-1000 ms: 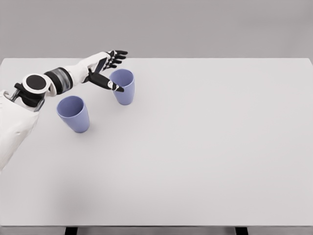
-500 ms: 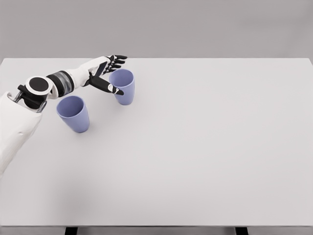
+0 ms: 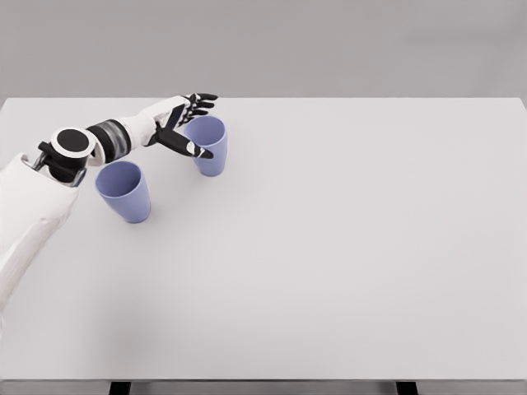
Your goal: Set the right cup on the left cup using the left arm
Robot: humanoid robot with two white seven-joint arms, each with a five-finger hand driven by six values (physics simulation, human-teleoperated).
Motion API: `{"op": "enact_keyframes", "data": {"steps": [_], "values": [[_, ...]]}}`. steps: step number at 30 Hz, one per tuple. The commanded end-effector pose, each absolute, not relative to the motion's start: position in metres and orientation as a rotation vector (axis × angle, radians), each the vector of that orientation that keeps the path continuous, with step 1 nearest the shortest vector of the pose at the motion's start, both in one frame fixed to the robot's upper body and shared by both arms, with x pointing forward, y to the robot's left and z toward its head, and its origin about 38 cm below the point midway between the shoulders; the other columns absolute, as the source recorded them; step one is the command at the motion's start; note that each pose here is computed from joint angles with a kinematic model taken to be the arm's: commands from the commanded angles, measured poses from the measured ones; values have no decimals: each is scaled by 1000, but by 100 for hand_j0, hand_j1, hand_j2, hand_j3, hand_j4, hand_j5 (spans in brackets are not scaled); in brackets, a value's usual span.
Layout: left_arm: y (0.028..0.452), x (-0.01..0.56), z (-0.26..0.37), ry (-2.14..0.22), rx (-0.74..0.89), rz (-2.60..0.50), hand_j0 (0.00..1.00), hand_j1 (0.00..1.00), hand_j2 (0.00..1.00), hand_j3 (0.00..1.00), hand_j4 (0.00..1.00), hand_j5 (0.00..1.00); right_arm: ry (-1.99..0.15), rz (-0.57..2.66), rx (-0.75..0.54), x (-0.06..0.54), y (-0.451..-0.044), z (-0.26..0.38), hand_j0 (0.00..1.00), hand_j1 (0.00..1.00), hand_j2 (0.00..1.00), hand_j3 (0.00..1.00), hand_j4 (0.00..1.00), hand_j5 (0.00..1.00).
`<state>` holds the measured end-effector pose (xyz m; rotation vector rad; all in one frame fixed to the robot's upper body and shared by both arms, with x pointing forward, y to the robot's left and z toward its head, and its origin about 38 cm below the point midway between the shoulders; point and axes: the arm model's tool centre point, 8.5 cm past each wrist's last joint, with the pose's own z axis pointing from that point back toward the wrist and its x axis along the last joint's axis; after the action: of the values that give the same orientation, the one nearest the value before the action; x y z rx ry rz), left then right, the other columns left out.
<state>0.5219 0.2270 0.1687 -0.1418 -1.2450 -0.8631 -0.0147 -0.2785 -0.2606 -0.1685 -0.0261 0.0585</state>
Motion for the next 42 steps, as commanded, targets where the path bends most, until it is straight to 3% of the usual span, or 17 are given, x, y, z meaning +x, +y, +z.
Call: {"op": "enact_keyframes", "data": {"steps": [1, 18, 25, 42], "values": [[227, 522, 167, -1242, -127, -871, 100, 100, 100, 100, 100, 100, -26, 58, -168, -15, -279, -261, 100, 100, 100, 100, 100, 100], [234, 524, 163, -1226, -119, -854, 100, 100, 100, 100, 100, 100, -26, 58, -168, -15, -279, -261, 100, 100, 100, 100, 100, 100], [233, 524, 162, -1225, -124, -851, 82, 82, 82, 82, 82, 82, -26, 58, -168, -15, -279, -261, 100, 100, 100, 100, 100, 100], [233, 524, 167, -1237, -136, -846, 69, 69, 69, 69, 69, 69, -26, 58, -168, -15, -279, -261, 100, 100, 100, 100, 100, 100]]}}
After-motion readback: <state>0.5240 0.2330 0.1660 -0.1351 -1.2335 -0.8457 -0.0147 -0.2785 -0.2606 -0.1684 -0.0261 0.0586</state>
